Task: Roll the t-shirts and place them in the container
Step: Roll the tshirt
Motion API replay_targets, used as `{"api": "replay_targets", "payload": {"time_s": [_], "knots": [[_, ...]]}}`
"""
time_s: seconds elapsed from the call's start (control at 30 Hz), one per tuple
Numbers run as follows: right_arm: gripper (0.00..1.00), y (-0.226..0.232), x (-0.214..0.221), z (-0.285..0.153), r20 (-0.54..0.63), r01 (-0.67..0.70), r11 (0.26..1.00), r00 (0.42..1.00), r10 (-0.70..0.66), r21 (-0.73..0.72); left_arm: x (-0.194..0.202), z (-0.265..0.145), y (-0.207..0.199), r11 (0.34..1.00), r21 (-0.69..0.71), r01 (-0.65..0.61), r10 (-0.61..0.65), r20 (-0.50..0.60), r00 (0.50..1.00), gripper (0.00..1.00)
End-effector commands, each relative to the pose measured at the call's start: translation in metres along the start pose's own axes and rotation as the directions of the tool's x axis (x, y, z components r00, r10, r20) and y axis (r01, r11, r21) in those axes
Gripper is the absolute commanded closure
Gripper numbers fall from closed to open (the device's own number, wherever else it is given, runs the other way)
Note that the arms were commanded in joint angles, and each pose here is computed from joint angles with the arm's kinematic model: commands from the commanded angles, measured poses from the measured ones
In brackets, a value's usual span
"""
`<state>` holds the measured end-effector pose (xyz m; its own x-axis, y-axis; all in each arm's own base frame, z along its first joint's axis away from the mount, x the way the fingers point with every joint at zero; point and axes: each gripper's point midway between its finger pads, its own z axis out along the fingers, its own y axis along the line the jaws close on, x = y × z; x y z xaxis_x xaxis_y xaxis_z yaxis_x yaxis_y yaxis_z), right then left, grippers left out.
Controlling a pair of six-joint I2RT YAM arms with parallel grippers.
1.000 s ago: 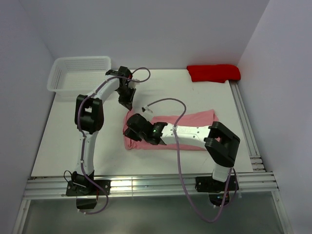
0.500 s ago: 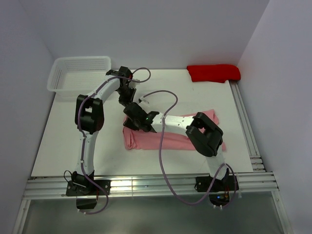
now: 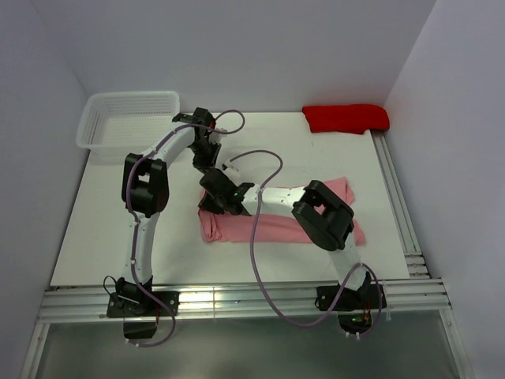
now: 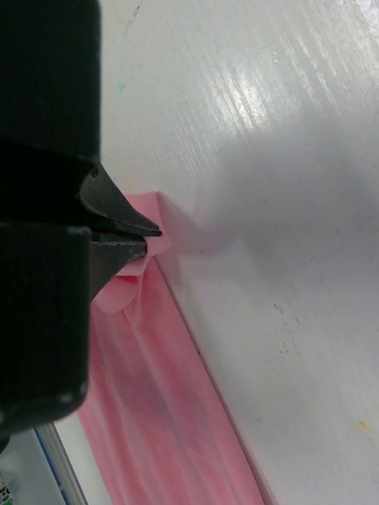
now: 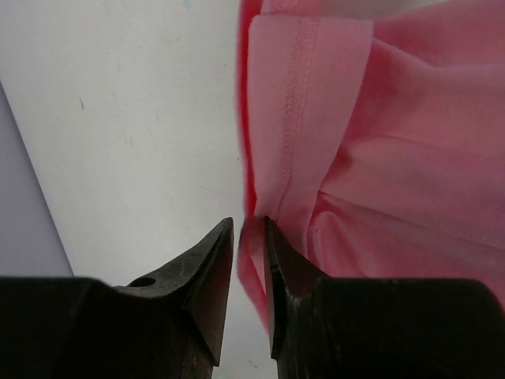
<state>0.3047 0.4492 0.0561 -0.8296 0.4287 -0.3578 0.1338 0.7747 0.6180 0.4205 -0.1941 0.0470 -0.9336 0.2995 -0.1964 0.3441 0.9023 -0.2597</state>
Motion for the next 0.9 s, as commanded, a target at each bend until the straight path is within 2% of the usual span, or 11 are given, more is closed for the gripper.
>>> {"api": "replay_targets", "payload": {"time_s": [0.0, 0.23, 0.27, 0.33, 0.43, 0.57, 0.67, 0.87], "knots": [[0.70, 0.004, -0.009, 0.005, 0.013, -0.025, 0.999, 1.000, 0.026, -0.026, -0.008, -0.003, -0.004, 1.000, -0.001, -0.010, 0.010, 0.027, 1.000, 0.99], [0.72, -0.007, -0.010, 0.012, 0.013, -0.029, 1.000, 0.999, 0.029, 0.007, -0.008, -0.003, -0.008, 1.000, 0.003, -0.016, 0.016, 0.027, 1.000, 0.99], [0.79, -0.010, -0.008, 0.013, 0.010, -0.029, 0.999, 1.000, 0.029, 0.015, -0.008, -0.003, -0.007, 1.000, 0.002, -0.016, 0.016, 0.028, 0.999, 0.99], [0.85, -0.011, -0.009, 0.012, 0.009, -0.038, 0.999, 0.999, 0.038, 0.012, -0.008, -0.003, -0.008, 1.000, -0.001, -0.021, 0.021, 0.029, 0.999, 0.99], [0.87, -0.012, -0.010, 0.010, 0.009, -0.045, 0.999, 0.999, 0.045, 0.001, -0.008, -0.003, -0.007, 1.000, -0.006, -0.022, 0.023, 0.030, 0.999, 0.98], [0.97, -0.004, -0.014, 0.004, 0.008, -0.035, 0.999, 0.999, 0.035, -0.008, -0.008, -0.001, -0.005, 1.000, -0.012, -0.026, 0.027, 0.028, 0.999, 0.97], [0.99, 0.003, -0.016, -0.002, 0.010, -0.023, 1.000, 1.000, 0.023, -0.019, -0.010, -0.003, -0.004, 0.999, -0.021, -0.036, 0.037, 0.038, 0.999, 0.92], [1.00, 0.004, -0.024, -0.011, 0.014, -0.016, 1.000, 1.000, 0.017, -0.007, -0.014, -0.011, -0.006, 0.998, -0.017, -0.066, 0.066, 0.062, 0.996, 0.76]]}}
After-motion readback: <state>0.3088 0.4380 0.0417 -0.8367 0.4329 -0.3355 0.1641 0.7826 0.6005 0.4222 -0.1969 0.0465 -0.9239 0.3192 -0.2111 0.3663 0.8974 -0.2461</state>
